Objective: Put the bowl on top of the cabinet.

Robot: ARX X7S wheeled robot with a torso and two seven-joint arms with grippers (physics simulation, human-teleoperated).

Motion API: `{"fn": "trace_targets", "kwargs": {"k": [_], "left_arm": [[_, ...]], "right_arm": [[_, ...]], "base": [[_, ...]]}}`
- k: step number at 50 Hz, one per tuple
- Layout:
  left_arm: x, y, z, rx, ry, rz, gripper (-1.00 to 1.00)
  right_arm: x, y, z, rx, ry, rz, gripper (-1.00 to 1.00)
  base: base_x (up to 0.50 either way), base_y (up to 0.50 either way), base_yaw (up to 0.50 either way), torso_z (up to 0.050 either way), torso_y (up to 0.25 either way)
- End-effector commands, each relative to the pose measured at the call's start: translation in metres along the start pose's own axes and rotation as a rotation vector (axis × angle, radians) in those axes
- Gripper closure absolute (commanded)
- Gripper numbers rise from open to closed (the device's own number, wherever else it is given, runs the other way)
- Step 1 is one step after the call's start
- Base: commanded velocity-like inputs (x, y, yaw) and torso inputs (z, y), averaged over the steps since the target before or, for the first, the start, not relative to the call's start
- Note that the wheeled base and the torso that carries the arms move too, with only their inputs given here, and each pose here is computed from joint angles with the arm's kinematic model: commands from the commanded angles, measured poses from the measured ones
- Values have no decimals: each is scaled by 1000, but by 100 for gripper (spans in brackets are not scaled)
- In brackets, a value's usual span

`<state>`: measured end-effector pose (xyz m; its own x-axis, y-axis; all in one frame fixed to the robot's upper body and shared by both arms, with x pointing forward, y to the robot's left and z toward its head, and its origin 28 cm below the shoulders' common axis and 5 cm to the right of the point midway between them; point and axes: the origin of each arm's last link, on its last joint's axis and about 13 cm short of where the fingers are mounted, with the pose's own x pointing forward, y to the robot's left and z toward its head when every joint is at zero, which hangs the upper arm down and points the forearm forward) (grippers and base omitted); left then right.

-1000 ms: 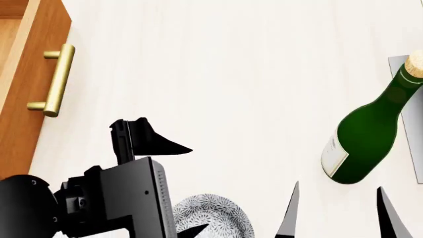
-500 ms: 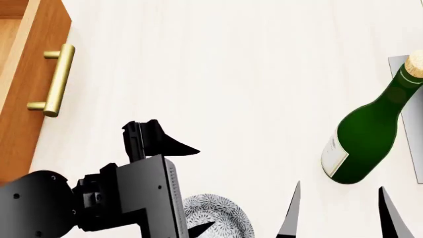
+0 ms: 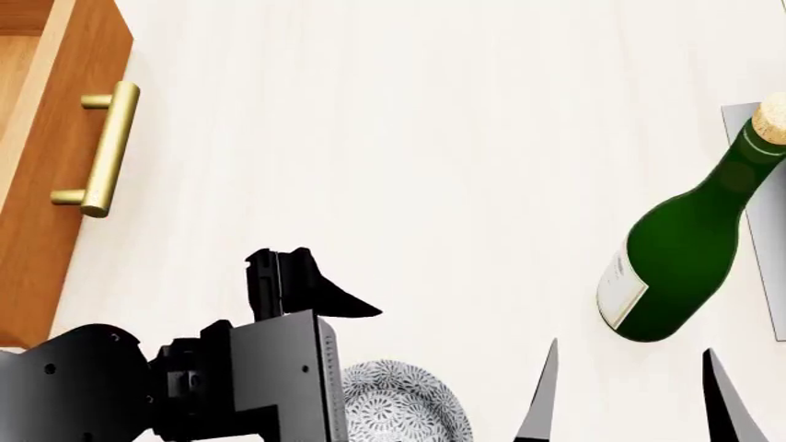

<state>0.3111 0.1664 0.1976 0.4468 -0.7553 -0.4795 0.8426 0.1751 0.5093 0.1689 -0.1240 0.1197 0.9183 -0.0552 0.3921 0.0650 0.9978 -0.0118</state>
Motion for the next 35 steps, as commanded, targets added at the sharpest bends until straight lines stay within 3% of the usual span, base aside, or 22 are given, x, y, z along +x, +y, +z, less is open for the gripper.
{"fn": "trace_targets", "kwargs": {"k": [1,15,16,23,35], "left_arm": [[9,3,-5,11,0,6,-100],[16,6,-22,-21,21,31,-100],[17,7,-24,-23,28,42,100],[18,14,-31,-39,41,101,100],[17,13,-32,-27,46,108,100]], "right_arm": [[1,-2,-1,-17,-3,-6,-100],[1,-2,-1,-19,-4,-5,-100],[1,-2,-1,-20,-3,-5,-100],[1,-2,-1,-21,-4,-3,-100],[1,-2,0,-23,-7,-1,-100]], "base": [[0,0,0,0,0],[0,0,0,0,-4],[0,0,0,0,0],[0,0,0,0,-6],[1,-1,-2,0,-3]]}}
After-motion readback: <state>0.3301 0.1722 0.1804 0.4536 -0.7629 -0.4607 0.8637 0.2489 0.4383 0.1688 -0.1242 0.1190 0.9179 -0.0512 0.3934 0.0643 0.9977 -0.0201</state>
